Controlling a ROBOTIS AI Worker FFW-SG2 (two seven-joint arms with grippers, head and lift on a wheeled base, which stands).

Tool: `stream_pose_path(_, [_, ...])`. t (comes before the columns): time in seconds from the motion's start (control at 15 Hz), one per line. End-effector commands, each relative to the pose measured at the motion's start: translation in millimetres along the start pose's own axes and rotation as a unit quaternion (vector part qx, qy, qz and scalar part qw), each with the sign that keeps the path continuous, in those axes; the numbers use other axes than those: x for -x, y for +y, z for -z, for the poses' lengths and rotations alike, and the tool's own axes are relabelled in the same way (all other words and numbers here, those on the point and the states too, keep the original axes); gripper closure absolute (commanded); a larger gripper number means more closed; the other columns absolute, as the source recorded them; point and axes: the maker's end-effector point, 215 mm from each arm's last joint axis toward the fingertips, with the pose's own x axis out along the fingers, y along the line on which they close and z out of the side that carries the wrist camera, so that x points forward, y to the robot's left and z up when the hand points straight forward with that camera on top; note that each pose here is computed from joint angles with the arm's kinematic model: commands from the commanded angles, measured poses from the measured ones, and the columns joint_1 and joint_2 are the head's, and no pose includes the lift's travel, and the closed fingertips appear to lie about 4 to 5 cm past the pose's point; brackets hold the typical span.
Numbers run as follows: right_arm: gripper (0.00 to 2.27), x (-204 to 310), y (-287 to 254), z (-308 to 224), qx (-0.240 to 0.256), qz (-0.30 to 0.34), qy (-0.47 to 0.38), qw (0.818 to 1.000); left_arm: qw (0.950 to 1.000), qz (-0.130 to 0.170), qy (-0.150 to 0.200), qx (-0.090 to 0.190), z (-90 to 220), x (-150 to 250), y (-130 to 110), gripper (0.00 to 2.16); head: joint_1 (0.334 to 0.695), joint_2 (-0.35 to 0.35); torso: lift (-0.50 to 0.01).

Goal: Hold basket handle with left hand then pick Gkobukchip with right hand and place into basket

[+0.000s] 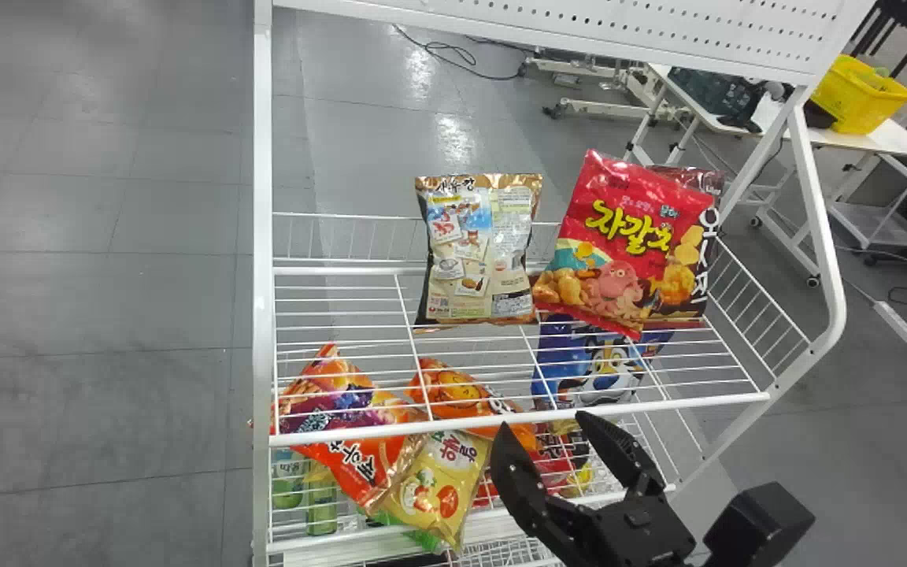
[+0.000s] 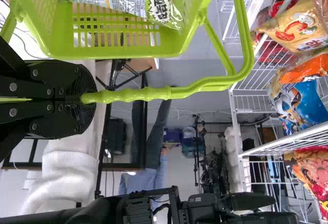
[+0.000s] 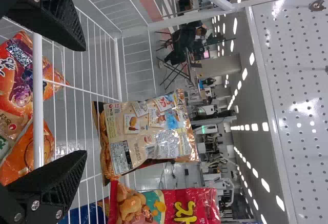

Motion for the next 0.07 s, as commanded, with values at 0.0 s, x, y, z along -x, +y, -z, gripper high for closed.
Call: stream_pose_path(0.0, [0.09, -0.4, 1.1, -0.1, 0.000, 0.000, 0.000, 1.000, 1.0000, 0.001, 0.000, 0.000, -1.3, -0.7, -0.8, 1.97, 0.695, -0.350, -0.032])
